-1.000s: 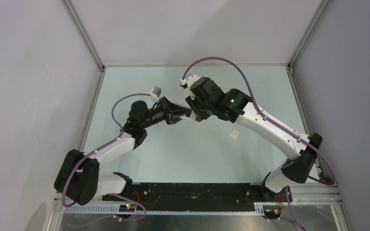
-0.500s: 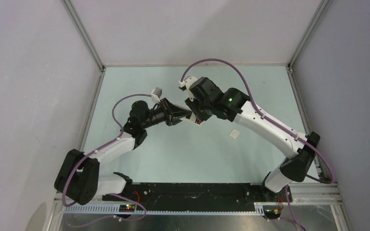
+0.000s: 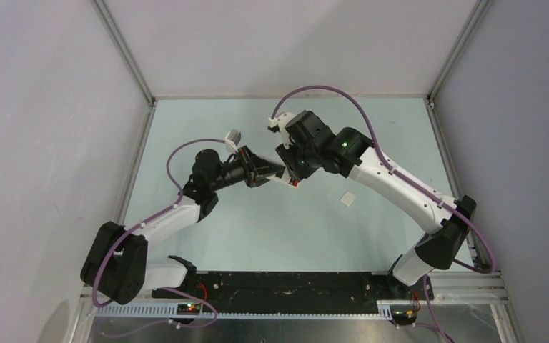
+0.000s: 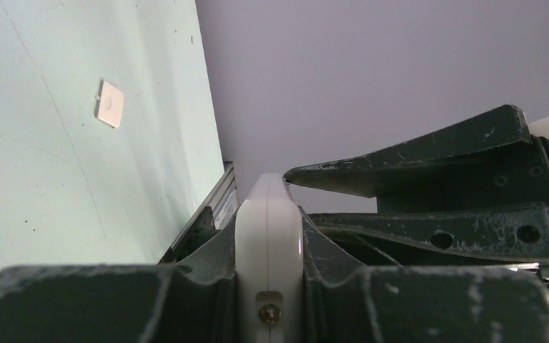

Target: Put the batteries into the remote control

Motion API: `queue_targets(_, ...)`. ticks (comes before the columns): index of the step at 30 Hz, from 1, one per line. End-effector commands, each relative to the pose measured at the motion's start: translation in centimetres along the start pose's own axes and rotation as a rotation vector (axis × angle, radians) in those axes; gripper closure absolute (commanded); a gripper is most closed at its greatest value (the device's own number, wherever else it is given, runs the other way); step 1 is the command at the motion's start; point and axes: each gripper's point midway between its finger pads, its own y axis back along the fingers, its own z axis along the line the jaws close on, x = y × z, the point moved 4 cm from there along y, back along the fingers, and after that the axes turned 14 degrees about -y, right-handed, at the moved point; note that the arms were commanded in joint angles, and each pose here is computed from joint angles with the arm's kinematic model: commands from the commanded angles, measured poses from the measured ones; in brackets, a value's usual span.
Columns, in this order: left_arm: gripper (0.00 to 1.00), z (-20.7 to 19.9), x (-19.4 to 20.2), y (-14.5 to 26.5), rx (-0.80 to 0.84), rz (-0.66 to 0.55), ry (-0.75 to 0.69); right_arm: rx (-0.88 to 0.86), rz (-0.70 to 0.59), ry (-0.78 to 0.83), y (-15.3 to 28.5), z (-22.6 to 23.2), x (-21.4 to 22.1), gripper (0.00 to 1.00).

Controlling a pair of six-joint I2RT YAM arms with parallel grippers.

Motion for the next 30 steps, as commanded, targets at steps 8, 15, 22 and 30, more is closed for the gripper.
queue_targets(8,1.0,-4.4,-0.9,0.6,0.144,-0.021,-0.089,-0.137,0.0,-0.068,0.8,1.8,0.0,0.78)
queue_targets(15,1.0,-4.7,-1.3,0.7,0.145,-0.042,-0.075,-0.156,0.01,-0.115,0.7,2.0,0.7,0.77)
queue_targets(22,1.0,-5.5,-2.3,1.3,0.149,-0.112,-0.075,-0.218,0.007,-0.179,0.6,2.7,1.5,0.78)
queue_targets(30,1.0,-6.2,-2.6,1.6,0.161,-0.134,-0.084,-0.312,0.002,-0.245,0.2,4.0,2.0,0.78)
